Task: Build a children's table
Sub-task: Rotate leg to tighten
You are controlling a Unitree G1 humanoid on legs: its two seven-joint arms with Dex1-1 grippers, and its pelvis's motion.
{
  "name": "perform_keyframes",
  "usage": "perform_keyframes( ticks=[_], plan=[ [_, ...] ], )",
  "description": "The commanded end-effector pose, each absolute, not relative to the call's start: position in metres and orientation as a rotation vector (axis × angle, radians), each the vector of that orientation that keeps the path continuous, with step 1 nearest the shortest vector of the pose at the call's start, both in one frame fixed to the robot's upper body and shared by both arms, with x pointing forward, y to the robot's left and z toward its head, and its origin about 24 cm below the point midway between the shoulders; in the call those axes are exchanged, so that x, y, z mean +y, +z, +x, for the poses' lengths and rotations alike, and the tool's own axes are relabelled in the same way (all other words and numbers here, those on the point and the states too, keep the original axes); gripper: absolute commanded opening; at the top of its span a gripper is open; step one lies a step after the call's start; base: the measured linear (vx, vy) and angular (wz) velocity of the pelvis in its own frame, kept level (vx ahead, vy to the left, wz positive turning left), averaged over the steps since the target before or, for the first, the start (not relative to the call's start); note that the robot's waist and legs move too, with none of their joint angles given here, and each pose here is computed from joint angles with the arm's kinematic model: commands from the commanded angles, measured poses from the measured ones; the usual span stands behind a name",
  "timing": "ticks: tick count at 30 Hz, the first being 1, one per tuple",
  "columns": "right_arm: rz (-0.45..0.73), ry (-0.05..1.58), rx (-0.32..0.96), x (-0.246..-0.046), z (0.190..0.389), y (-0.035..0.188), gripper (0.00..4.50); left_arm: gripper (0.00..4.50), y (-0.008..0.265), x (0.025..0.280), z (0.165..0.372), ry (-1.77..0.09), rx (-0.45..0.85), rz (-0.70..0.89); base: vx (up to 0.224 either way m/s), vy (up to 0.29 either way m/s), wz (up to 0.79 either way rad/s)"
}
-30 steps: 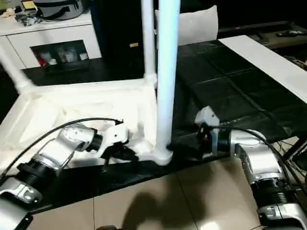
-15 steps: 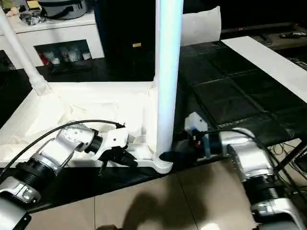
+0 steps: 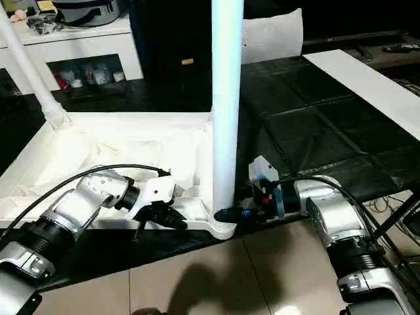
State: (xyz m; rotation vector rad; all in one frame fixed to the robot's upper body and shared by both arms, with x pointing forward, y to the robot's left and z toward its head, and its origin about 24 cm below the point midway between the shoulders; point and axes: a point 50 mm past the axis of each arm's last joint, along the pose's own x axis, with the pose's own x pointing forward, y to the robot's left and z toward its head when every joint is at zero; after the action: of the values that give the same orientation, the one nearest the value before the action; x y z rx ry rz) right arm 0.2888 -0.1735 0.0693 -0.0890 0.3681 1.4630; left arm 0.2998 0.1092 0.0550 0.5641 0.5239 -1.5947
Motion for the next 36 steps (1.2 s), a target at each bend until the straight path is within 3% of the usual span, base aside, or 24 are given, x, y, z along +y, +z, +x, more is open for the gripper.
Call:
perform_keyframes(
  ticks=[1,7,9,10,15,18,21,24,28,36],
  plan=[
    [-0.02,1.446,0.328,-0.168,0.288,0.073,1.94,0.0,0.046,0.104,0.291,-1.65,0.598,0.555,0.0,0.0,0.0],
    [-0.01,1.131,0.379,-0.157,0.304,0.059,1.93,0.0,0.046,0.093,0.304,-1.462,0.582,0.445,0.0,0.0,0.0],
    [0.002,0.86,0.433,-0.151,0.319,0.048,1.93,0.0,0.047,0.081,0.313,-1.333,0.567,0.364,0.0,0.0,0.0],
    [0.002,0.86,0.433,-0.151,0.319,0.048,1.93,0.0,0.047,0.081,0.313,-1.333,0.567,0.364,0.0,0.0,0.0],
    [0.09,0.533,0.465,-0.144,0.334,0.038,1.93,0.0,0.055,0.064,0.332,-1.135,0.478,0.314,0.0,0.0,0.0],
    [0.106,0.527,0.408,-0.136,0.334,0.039,1.93,0.0,0.058,0.057,0.337,-1.081,0.44,0.329,0.0,0.0,0.0],
    [0.109,0.519,0.373,-0.133,0.332,0.041,2.65,0.0,0.061,0.052,0.338,-1.078,0.413,0.322,0.0,0.0,0.0],
    [0.114,0.52,0.361,-0.134,0.33,0.043,2.87,0.0,0.059,0.051,0.336,-1.111,0.402,0.351,0.0,0.0,0.0],
    [0.076,0.52,0.328,-0.138,0.328,0.047,3.16,0.0,0.056,0.056,0.337,-1.104,0.403,0.38,0.0,0.0,0.0],
    [0.032,0.541,0.3,-0.163,0.309,0.055,3.98,0.0,0.065,0.071,0.342,-1.11,0.278,0.468,0.0,0.0,0.0]
  ],
)
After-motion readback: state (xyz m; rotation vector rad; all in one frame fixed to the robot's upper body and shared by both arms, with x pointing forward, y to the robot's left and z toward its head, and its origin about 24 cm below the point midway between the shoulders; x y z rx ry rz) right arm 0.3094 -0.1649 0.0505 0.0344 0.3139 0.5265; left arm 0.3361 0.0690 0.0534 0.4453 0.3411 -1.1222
